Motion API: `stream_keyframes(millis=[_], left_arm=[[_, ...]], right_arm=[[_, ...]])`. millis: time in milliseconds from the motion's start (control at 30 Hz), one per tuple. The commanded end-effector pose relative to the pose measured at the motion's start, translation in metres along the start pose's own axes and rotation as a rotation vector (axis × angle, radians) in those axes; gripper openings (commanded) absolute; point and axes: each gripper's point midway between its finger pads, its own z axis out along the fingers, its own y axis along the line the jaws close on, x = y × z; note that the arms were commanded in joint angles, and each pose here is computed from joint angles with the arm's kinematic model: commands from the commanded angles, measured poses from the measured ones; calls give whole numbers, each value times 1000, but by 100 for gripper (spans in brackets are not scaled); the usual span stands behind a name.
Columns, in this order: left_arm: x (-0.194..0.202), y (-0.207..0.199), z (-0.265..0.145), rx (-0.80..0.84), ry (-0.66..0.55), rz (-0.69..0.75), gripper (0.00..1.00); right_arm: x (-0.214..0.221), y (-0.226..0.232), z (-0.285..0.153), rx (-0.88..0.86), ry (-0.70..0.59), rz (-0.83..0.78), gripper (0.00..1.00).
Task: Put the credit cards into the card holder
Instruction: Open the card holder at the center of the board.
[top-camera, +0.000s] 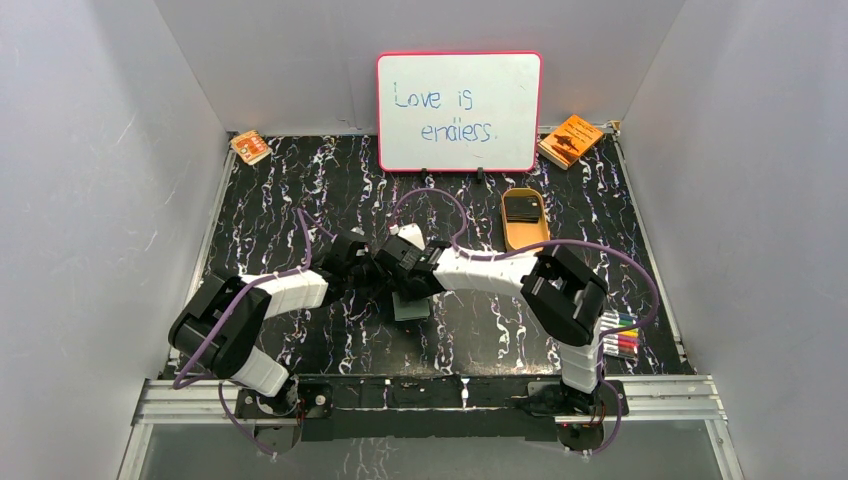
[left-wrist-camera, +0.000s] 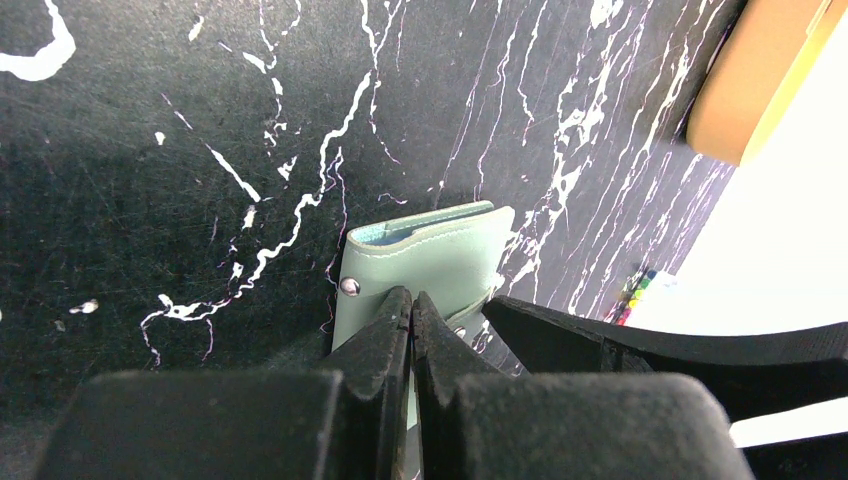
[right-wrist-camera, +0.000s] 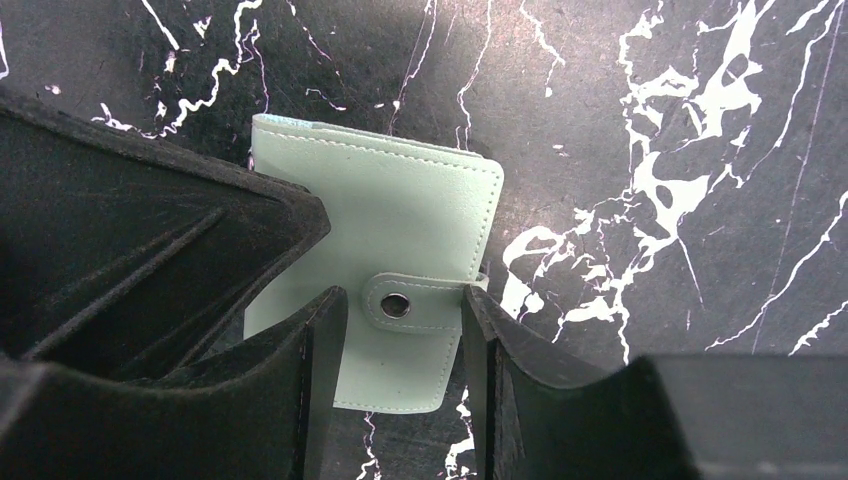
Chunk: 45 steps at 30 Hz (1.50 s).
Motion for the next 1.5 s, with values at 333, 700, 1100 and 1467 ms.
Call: stream_keyframes(millis=[333, 700, 1100, 1467], left_arm=[[10, 31, 2, -92, 28, -14, 0], [13, 38, 5, -112, 37, -15, 0], [13, 43, 7, -131, 41, -8, 0], [16, 50, 11, -150, 52, 0, 0]], right_arm=[[-8, -19, -7, 111, -45, -27, 43], [-10, -24, -12, 122, -58, -27, 29], [-14, -26, -21, 124, -74, -20, 0], [-15, -33, -38, 116, -99, 37, 0]])
